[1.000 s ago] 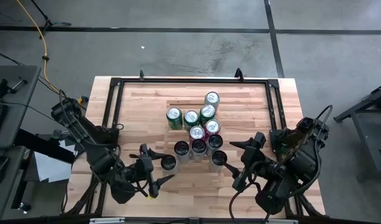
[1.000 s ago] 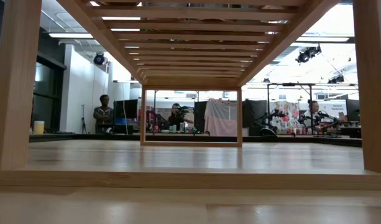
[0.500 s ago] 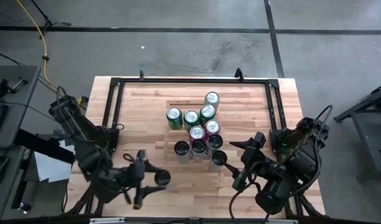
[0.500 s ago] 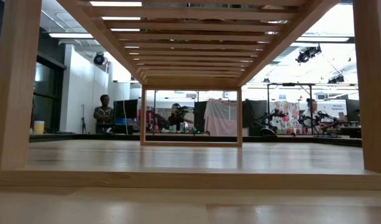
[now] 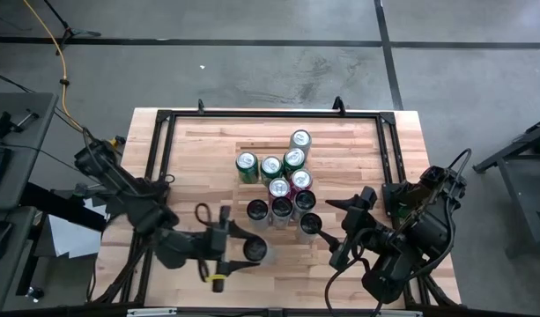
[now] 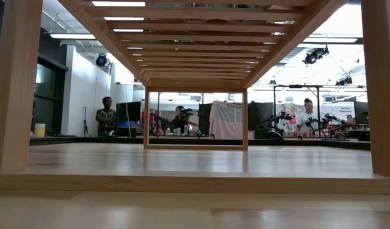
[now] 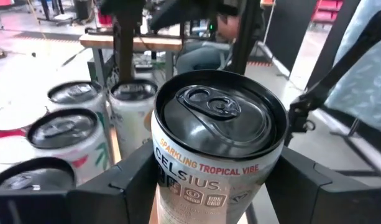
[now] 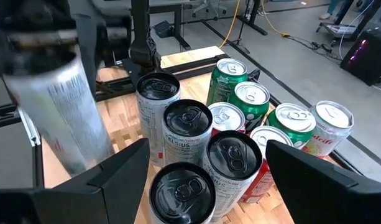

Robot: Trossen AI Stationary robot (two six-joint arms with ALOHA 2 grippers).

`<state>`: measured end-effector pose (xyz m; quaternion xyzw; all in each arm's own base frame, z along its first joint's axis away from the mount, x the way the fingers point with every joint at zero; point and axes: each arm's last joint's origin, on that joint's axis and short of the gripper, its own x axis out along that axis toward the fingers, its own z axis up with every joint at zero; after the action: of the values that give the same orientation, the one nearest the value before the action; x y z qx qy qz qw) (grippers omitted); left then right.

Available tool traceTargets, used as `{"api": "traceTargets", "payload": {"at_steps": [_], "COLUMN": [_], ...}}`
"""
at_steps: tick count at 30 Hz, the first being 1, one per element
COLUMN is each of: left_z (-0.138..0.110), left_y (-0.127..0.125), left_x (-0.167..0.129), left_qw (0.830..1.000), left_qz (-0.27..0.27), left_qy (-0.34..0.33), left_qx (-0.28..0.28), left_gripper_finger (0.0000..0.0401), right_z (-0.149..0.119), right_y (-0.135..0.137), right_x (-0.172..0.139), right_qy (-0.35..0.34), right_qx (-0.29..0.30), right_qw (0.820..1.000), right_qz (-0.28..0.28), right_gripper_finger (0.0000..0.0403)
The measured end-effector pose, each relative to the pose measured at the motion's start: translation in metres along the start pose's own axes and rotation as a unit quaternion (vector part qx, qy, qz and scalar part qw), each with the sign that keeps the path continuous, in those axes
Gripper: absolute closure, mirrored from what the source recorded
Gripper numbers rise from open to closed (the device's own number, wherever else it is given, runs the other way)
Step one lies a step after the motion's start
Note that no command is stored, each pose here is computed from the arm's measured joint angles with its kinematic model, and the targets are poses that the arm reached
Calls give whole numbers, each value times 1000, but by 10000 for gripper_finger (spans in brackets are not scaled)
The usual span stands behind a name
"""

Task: Place canned beverage on shelf
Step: Adjust the soda cans

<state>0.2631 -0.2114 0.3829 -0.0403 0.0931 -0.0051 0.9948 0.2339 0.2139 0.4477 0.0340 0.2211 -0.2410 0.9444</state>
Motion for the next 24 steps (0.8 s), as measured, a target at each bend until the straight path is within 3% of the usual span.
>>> {"api": "traceTargets", "payload": {"at_steps": [13, 24], "left_z": [-29, -29], "left_y": [3, 18], "left_x": [57, 74], "left_qw": [1000, 999], "left_qz": [26, 41], "left_qy": [11, 7], "left_qx": [-6, -15], "left_gripper_finger": [174, 174], "right_z": [1, 1], "right_y": [-1, 0], "right_x": [0, 0], "right_qy": [-19, -20], "right_qx": [-14, -11], "right_qw": [1000, 1000], "right_qz": [-12, -12], "right_gripper_finger": [96, 96]}}
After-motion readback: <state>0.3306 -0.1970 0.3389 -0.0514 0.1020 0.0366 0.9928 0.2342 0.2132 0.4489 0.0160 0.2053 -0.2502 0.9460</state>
